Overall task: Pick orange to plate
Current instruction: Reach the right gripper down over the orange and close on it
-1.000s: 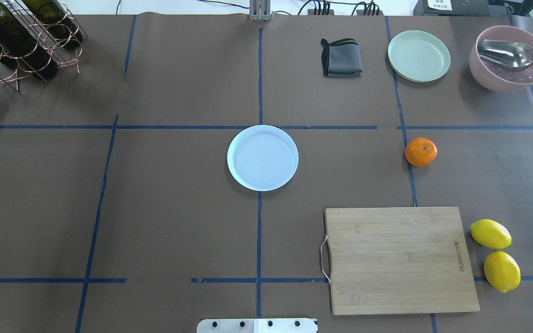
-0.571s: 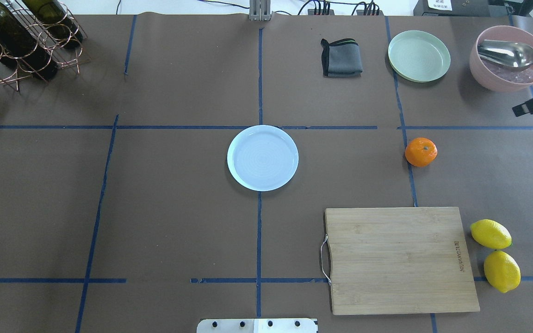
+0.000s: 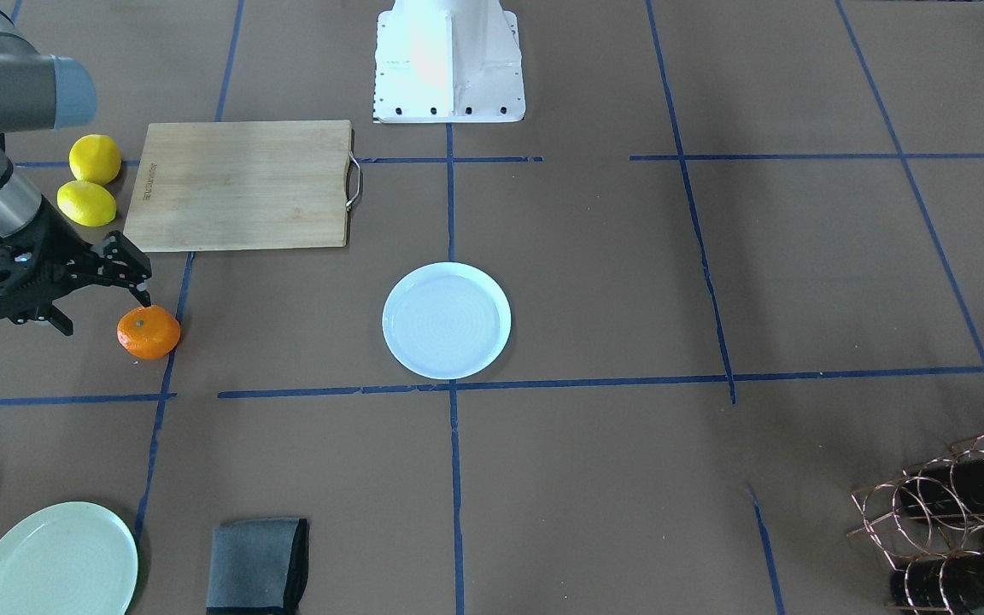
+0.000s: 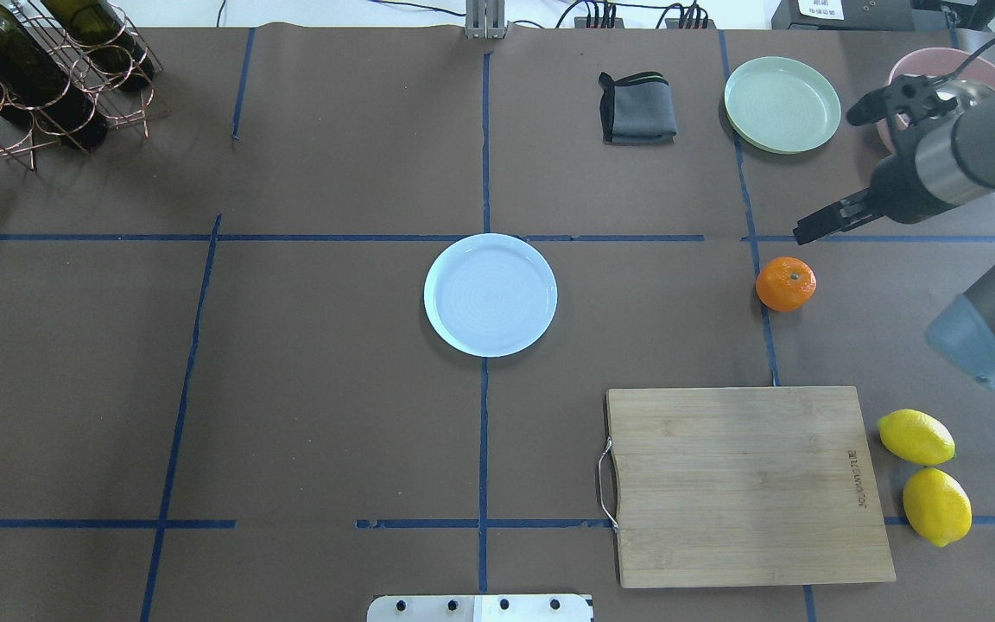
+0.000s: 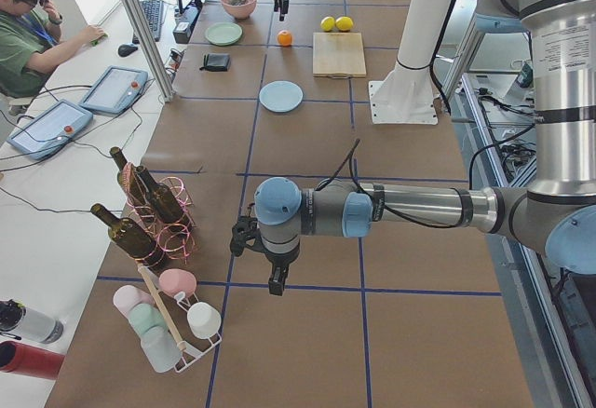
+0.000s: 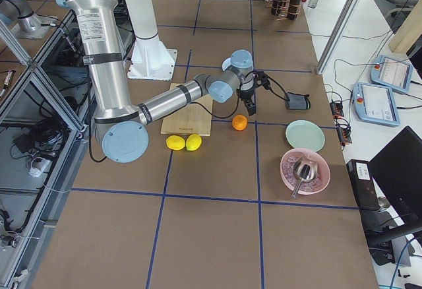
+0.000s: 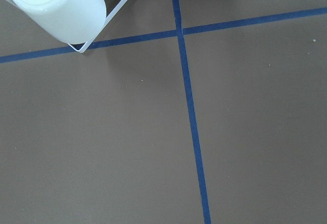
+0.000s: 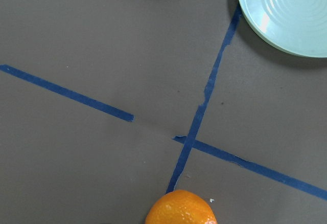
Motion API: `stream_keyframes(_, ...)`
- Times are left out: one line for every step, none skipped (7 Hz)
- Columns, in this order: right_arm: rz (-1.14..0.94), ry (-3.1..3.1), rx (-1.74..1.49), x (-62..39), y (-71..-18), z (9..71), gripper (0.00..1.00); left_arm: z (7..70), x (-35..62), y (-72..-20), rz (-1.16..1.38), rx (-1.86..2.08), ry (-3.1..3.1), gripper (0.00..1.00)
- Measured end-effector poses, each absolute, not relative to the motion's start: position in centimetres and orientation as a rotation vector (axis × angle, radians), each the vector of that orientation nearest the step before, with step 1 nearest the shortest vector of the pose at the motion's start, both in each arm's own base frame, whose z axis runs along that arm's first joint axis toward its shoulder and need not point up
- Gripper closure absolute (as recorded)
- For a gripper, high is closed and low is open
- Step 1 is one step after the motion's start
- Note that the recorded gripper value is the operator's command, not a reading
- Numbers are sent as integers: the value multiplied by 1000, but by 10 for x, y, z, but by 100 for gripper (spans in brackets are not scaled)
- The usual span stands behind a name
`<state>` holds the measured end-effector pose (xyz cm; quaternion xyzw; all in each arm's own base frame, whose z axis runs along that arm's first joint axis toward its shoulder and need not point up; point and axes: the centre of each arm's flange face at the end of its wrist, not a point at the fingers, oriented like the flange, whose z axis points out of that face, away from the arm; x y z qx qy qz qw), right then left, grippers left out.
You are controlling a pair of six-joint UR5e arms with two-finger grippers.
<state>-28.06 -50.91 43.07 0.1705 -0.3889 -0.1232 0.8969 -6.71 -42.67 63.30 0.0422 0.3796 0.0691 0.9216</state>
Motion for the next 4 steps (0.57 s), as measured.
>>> stream_keyframes(-256,-793,359,-295,-511,448,0,632,-67,-427,143,89,780,0)
stream_keyframes(-261,-783,357,-306,-510,464,0,631,-67,-427,144,91,779,0)
stream_keyframes(-270,-772,350,-315,-507,475,0,630,-67,-428,145,93,780,0)
stream_keyframes(-278,-763,345,-321,-503,481,0,629,-67,-428,145,95,780,0)
